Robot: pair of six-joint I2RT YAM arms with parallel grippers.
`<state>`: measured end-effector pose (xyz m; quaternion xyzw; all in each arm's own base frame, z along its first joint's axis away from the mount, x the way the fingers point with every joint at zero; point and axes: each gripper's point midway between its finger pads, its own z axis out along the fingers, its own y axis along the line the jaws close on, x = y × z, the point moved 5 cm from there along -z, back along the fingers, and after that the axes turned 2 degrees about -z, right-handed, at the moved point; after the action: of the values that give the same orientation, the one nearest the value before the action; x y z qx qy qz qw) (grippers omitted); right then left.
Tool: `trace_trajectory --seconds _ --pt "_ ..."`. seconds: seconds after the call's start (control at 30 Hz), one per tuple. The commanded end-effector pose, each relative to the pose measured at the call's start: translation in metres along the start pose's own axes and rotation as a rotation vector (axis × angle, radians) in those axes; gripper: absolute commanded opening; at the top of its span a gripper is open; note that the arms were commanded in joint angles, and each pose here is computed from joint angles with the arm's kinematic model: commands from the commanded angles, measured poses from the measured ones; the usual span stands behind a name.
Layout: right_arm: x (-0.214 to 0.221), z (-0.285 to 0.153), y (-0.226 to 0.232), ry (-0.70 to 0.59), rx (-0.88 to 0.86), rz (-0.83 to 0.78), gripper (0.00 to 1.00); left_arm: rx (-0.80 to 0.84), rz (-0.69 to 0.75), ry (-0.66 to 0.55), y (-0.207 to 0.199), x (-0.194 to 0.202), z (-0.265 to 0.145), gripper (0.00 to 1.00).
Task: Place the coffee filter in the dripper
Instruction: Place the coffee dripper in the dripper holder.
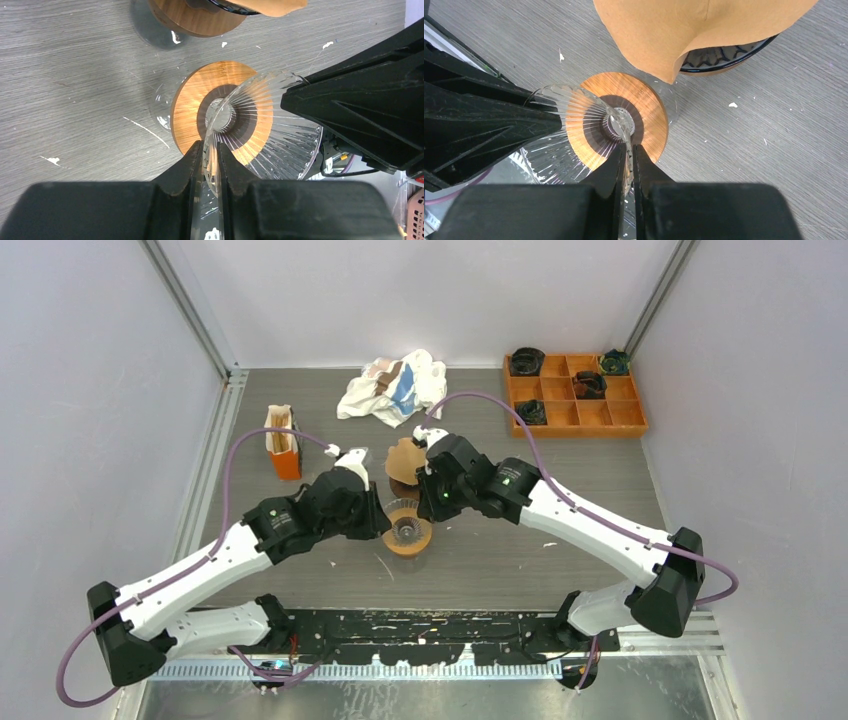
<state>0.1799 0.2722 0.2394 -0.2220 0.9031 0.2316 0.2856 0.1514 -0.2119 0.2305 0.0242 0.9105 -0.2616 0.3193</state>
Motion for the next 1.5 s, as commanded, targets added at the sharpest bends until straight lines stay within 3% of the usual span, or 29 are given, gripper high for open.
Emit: trace_trajectory --seconds 0.0,0.2,0.9,1.3,1.47 --pt "0.010 0.002 -0.016 0.018 0.075 -0.020 0.07 -0.016 0.022 0.014 0.001 -0.002 -0.002 0.13" --pt "0.024 0.012 -0.026 0.063 0.117 -0.034 0.01 -0.022 0.024 0.047 0.002 0.004 0.005 0.07" --pt "0.080 0.051 -0.046 0.254 0.155 -0.067 0.01 -0.139 0.059 0.155 0.018 0.025 0.019 0.04" --pt "0.066 0.038 -0.031 0.227 0.153 -0.117 0.01 -0.197 0.078 0.182 0.029 0.032 0.023 0.05" --pt "0.051 0.029 -0.025 0.173 0.142 -0.112 0.01 -0.168 0.071 0.149 0.022 0.023 0.017 0.11"
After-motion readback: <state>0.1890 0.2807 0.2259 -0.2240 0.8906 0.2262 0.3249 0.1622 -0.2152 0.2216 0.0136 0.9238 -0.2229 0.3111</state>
